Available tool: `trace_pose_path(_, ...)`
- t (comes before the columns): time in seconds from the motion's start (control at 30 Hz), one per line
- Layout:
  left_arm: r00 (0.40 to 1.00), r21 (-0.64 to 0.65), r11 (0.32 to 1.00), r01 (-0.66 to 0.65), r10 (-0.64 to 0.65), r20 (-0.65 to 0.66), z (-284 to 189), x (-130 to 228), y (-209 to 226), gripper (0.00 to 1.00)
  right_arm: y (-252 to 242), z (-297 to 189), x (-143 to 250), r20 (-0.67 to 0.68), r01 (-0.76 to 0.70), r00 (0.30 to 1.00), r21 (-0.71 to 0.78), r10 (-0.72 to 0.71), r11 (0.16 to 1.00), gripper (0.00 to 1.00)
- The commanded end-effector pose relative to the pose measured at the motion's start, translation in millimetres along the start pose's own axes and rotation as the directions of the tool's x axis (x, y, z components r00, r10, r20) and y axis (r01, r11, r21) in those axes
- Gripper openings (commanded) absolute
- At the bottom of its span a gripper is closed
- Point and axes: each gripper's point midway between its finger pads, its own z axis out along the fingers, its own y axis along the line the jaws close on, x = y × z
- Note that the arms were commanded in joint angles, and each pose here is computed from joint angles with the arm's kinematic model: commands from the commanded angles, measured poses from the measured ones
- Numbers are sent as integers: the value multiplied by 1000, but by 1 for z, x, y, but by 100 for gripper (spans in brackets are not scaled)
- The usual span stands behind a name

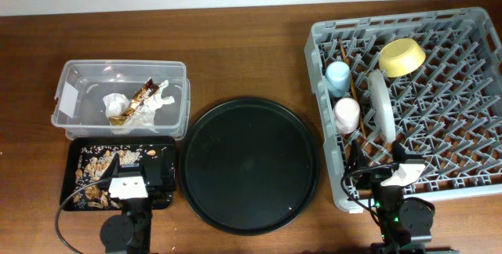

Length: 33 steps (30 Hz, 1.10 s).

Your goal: Sort waste into correct bins and load items into the dishwasher rack

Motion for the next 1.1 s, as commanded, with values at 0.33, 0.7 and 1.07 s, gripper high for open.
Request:
trace_pose_path(0.33,1000,25,1000,-20,20,6,0,0,-5,99,-1,0,4,-10,383,924,-5,-383,924,99)
trace_pose_path(0.7,1000,25,1000,-20,20,6,0,0,-5,99,-1,0,4,-10,415,910,-6,-415,910,98)
trace_pose_path(1.07,1000,25,1000,-20,20,6,0,0,-5,99,-1,0,4,-10,415,910,-6,-415,910,99)
